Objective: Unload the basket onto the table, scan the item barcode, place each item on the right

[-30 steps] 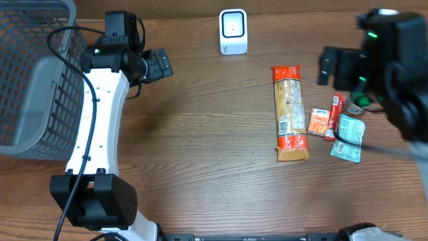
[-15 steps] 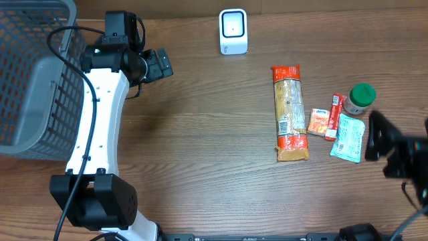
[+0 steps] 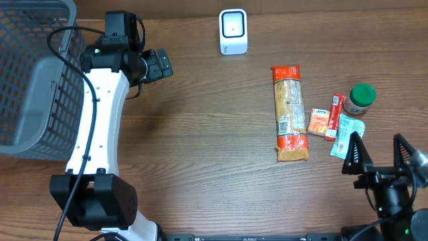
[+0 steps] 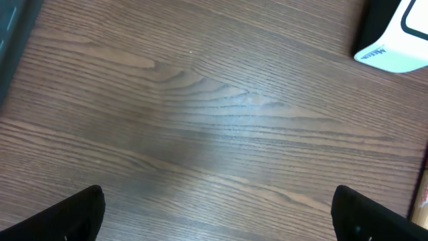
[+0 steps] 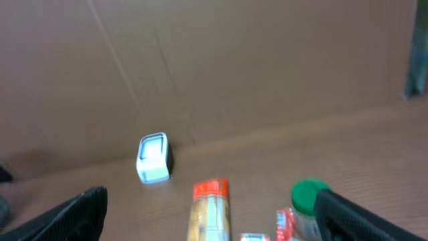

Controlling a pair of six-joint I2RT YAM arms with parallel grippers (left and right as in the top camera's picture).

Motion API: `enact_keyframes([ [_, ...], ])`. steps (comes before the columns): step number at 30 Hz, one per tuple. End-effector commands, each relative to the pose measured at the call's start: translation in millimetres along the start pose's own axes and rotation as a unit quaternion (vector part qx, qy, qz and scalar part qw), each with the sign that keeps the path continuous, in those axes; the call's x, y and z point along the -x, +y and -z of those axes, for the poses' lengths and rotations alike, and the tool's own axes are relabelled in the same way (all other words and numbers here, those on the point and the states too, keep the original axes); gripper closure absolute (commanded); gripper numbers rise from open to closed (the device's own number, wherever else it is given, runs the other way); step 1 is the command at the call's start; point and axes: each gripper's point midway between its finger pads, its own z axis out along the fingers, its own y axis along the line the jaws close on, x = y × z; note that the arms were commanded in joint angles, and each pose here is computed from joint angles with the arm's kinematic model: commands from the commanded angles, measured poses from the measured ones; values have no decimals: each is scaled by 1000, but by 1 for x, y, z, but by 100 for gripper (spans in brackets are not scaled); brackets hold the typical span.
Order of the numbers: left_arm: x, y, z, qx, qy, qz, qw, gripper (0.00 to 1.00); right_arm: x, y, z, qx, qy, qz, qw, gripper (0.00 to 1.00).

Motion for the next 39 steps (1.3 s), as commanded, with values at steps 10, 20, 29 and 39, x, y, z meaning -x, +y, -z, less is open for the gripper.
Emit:
enact_keyframes([
  [10, 1, 0, -2, 3, 0, -7, 1000, 0, -2, 0, -13, 41, -135, -3, 990, 0],
  [20, 1, 0, -2, 3, 0, -7, 1000, 1, -51, -17, -32, 40, -134, 3, 990, 0],
  [29, 1, 0, -2, 3, 0, -7, 1000, 0, -110, -31, -42, 14, -21, 1, 1000, 0],
  [39, 1, 0, -2, 3, 0, -7, 1000, 0, -132, -30, -42, 26, 23, 91, 995, 0],
])
